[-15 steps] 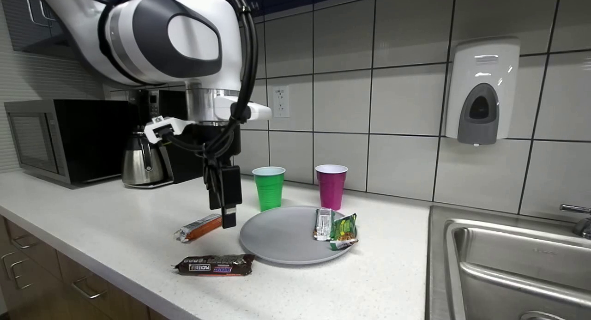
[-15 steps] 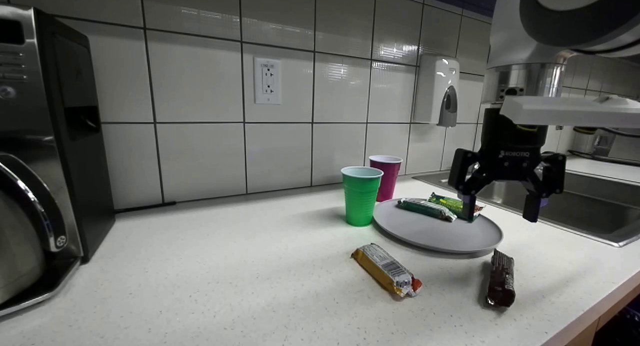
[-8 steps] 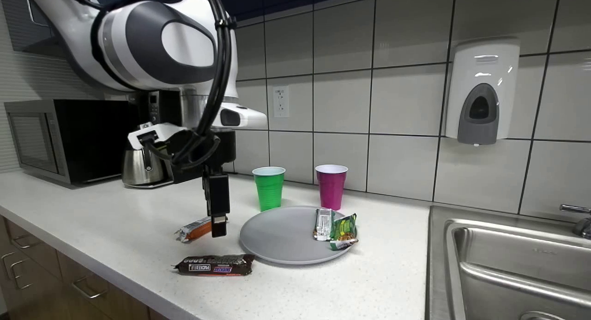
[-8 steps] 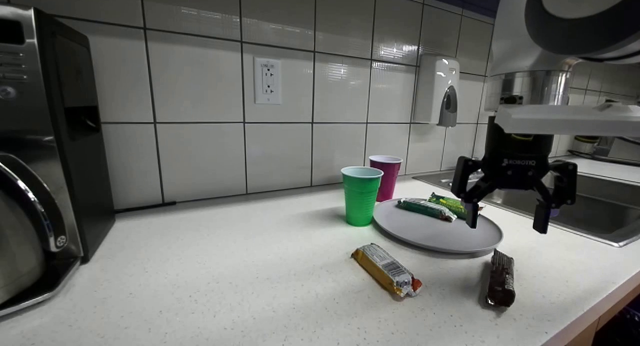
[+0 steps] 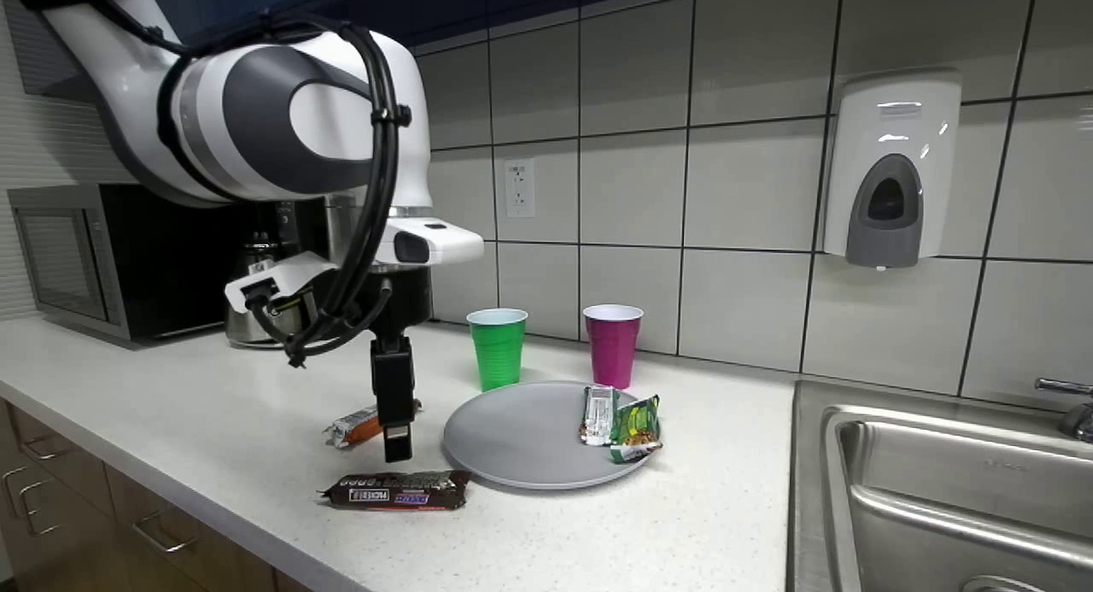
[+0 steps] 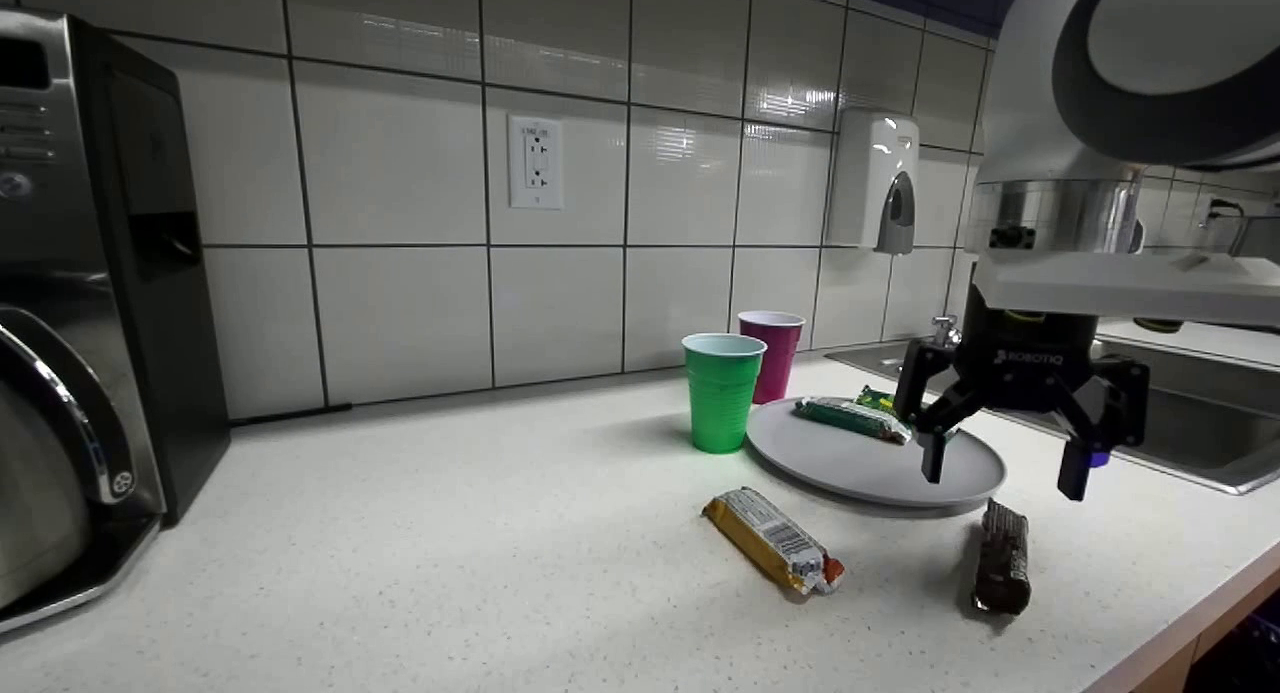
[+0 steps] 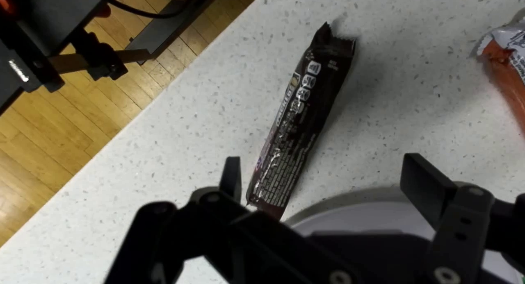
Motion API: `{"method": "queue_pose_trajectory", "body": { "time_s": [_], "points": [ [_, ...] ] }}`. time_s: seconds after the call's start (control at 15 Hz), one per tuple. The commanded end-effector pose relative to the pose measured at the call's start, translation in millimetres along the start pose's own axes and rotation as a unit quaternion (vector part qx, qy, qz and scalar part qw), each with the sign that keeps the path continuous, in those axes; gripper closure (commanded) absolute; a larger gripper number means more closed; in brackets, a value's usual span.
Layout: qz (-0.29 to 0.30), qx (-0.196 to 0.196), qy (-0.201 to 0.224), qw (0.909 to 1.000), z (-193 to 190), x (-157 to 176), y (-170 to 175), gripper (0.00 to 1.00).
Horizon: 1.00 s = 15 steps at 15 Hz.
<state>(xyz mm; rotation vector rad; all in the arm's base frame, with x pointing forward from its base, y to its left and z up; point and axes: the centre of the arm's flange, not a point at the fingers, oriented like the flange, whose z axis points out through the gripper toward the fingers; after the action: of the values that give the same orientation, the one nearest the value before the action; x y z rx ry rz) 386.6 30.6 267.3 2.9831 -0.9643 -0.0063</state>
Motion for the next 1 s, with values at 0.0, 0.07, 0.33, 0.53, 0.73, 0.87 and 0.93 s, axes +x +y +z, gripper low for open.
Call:
{"method": "queue_pose_trajectory", "body": {
  "time_s": [0.0, 0.07, 0.33, 0.53, 0.73, 0.87, 0.93],
  "points": [
    [0.011, -0.001, 0.011, 0.9999, 15.3, -6.3, -5.7, 0.00],
    [0.012, -0.002, 0.011, 0.9999, 19.4, -6.6, -6.5, 0.00],
    [0.016, -0.004, 0.007, 0.9998, 30.3, -6.4, -8.0, 0.00],
    [0.017, -0.010, 0.005, 0.9998, 37.4, -7.9, -8.0, 0.00],
    [0.013, -0.012, 0.001, 0.9998, 38.6, -10.3, -8.1, 0.00],
    [0.010, -0.013, 0.000, 0.9999, 39.0, -12.6, -8.3, 0.00],
    [0.009, -0.013, 0.001, 0.9999, 39.0, -13.3, -9.0, 0.25]
  ]
}}
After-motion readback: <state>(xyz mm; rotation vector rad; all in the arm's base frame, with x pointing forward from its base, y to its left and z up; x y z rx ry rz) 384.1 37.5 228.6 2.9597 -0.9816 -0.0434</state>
